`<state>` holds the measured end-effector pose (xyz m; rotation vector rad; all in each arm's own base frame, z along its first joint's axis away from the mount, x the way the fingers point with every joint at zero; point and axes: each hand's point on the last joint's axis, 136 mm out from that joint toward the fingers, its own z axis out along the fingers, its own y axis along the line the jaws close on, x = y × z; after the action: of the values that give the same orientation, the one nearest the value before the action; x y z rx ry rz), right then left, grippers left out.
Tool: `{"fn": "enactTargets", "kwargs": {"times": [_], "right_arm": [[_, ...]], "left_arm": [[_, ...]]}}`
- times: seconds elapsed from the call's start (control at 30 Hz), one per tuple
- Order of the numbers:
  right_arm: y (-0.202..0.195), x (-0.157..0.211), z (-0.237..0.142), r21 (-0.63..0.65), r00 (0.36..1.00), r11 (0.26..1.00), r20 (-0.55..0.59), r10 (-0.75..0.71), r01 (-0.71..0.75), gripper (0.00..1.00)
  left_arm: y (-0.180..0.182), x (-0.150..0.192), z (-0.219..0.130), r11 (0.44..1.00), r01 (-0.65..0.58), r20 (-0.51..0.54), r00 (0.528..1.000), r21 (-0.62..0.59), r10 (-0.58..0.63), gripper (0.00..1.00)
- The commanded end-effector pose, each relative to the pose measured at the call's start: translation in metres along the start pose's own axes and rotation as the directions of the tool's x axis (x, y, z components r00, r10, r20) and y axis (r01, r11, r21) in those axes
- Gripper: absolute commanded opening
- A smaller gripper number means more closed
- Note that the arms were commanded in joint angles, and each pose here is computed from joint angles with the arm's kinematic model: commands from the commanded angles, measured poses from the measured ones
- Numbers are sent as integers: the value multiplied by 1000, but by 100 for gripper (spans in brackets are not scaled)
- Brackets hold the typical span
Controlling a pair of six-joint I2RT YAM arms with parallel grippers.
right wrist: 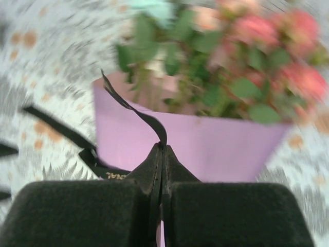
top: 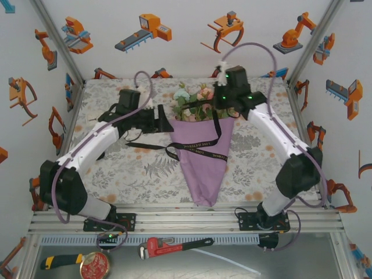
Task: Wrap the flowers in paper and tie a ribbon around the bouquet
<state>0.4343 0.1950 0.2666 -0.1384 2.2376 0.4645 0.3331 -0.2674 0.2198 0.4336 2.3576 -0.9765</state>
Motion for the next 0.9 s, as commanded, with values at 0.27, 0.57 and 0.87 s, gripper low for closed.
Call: {"fn": "enactTargets", "kwargs": {"times": [0.27, 0.57, 0.87], "right_arm": [[-92, 38, -2, 345, 866, 803, 59, 497, -485, 0], [-109, 14, 10, 320, 816, 759, 95, 570, -568, 0], [-111, 16, 18, 299, 806, 760, 55, 590, -577, 0]], "left_arm": [[-151, 80, 95, 566, -702, 9, 631, 433, 776, 68], [-131, 107, 166, 514, -744, -68, 540, 427, 839, 66], [-108, 134, 193, 548, -700, -154, 545, 458, 824, 58]]}}
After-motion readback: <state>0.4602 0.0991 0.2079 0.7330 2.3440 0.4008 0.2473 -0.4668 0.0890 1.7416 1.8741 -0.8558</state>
